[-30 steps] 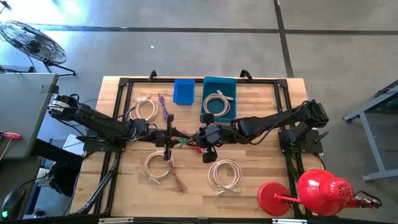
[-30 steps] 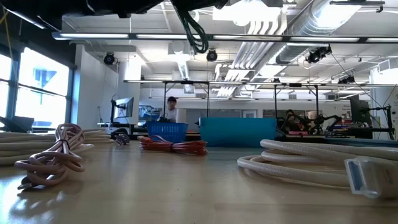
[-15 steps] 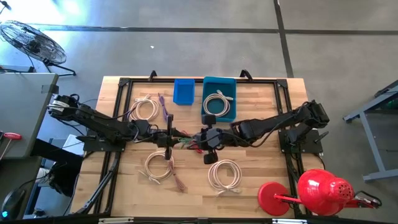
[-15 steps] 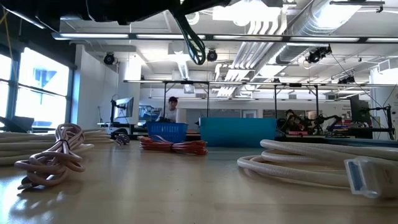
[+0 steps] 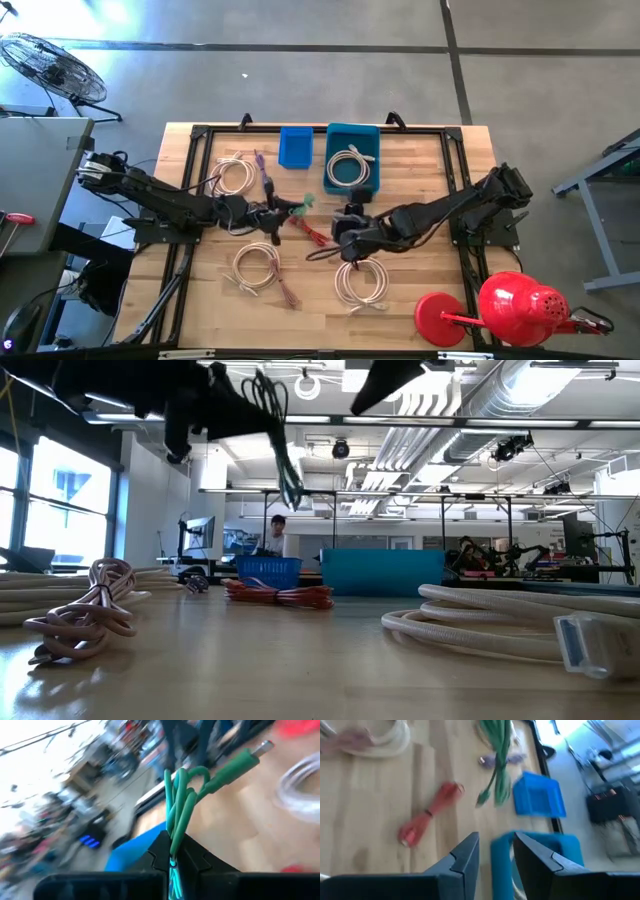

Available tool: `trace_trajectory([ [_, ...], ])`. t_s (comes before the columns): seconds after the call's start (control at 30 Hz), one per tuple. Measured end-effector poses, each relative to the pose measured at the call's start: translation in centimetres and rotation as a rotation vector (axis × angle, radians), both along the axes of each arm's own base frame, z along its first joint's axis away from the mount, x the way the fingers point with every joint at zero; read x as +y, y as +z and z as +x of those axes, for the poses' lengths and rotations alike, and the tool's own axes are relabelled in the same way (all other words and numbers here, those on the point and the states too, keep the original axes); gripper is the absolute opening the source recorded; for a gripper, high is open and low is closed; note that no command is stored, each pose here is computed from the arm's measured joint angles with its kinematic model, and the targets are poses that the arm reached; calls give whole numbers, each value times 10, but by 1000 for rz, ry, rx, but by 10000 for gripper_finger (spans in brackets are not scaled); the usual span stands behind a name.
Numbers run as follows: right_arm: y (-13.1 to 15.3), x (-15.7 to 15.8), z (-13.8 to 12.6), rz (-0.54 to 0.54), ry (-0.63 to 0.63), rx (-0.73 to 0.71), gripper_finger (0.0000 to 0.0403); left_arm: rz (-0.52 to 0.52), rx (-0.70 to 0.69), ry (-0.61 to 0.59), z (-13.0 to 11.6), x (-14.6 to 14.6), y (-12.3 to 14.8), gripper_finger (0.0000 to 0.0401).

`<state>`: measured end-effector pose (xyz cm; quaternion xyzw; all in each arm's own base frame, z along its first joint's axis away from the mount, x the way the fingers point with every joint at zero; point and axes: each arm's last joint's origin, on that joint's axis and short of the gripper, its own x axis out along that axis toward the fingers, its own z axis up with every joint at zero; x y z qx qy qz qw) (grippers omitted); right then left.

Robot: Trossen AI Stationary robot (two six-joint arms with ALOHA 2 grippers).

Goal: Pick & Place USB Port
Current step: Put the green charger cable into the blue bin

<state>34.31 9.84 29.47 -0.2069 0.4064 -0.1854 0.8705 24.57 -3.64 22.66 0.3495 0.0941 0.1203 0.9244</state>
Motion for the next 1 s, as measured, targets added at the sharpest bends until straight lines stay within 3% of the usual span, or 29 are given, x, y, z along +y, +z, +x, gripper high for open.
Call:
trace_trajectory([
  [0.13, -4, -1, -9, 5, -73, 38, 113, 81, 44, 144, -5, 16, 4, 6],
  [0.33, -8, -3, -16, 16, -139, 81, 114, 62, 153, 303, -18, 59, 19, 6],
  [0.53, -8, -5, -18, -12, -156, 86, 114, -9, 252, 325, -19, 105, 50, 6],
  [0.77, -8, -9, -17, -14, -167, 90, 114, -348, 209, 449, -20, 166, 82, 6],
  [1.0, -8, -14, -16, -15, -178, 93, 114, -701, 234, 362, -10, 227, 69, 6],
])
